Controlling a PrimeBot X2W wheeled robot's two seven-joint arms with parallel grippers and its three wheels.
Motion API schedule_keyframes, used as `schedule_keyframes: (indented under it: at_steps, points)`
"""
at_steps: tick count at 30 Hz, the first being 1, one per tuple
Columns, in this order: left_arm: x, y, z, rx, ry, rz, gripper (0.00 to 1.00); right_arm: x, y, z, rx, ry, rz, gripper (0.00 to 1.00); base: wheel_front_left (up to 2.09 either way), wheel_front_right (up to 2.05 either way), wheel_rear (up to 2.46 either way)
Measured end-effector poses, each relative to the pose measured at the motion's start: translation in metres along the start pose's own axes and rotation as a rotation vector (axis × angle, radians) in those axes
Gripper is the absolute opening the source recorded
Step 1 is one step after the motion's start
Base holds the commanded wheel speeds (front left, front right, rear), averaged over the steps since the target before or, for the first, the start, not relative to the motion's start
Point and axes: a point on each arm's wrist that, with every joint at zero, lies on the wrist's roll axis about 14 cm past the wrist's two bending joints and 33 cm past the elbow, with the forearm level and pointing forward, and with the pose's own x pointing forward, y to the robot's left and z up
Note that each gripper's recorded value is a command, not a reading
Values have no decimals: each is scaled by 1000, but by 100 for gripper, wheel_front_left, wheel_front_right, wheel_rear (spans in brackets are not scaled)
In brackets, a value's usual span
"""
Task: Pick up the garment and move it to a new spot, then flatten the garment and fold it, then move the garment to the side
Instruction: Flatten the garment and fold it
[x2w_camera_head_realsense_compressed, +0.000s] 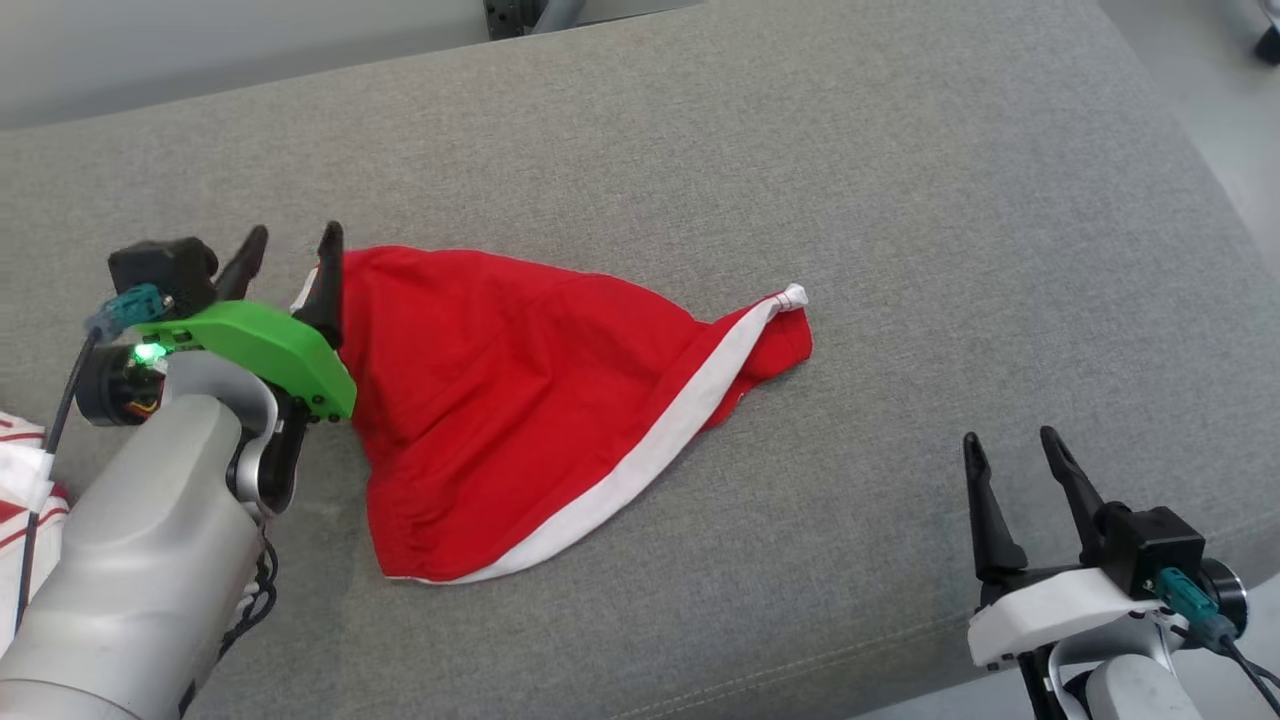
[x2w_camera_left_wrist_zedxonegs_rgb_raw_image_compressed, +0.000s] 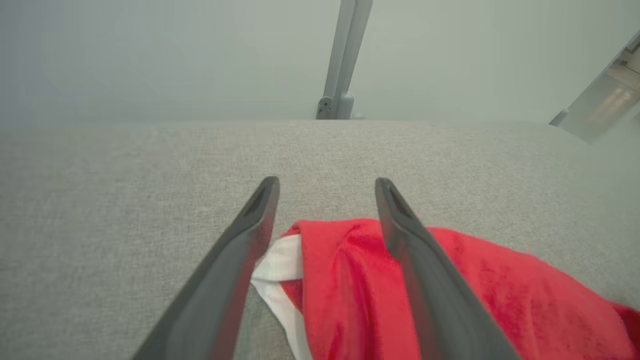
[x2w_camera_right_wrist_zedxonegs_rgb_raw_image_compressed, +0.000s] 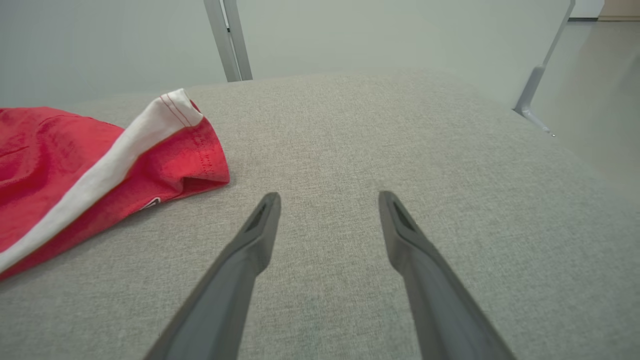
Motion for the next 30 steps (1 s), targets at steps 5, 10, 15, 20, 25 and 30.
schedule_keyframes:
  at_steps: [5,10,15,20,25,30]
  points:
    - [-25,-7,14,29,-99,7,100,-2,-4,10,-24,-32,-7,100,0,0,0]
    - [-76,-17,12,42,-182,6,100,-4,-5,29,-79,-89,0,100,0,0,0]
    - [-128,-15,5,50,-226,51,100,-6,-7,48,-127,-146,16,100,0,0,0]
    - [-176,-5,-2,41,-254,117,100,-9,-4,57,-149,-175,41,100,0,0,0]
    - [-218,0,-20,61,-240,153,100,-14,0,58,-148,-183,58,100,0,0,0]
    - [-243,-4,-36,107,-211,151,100,-19,5,50,-130,-162,67,100,0,0,0]
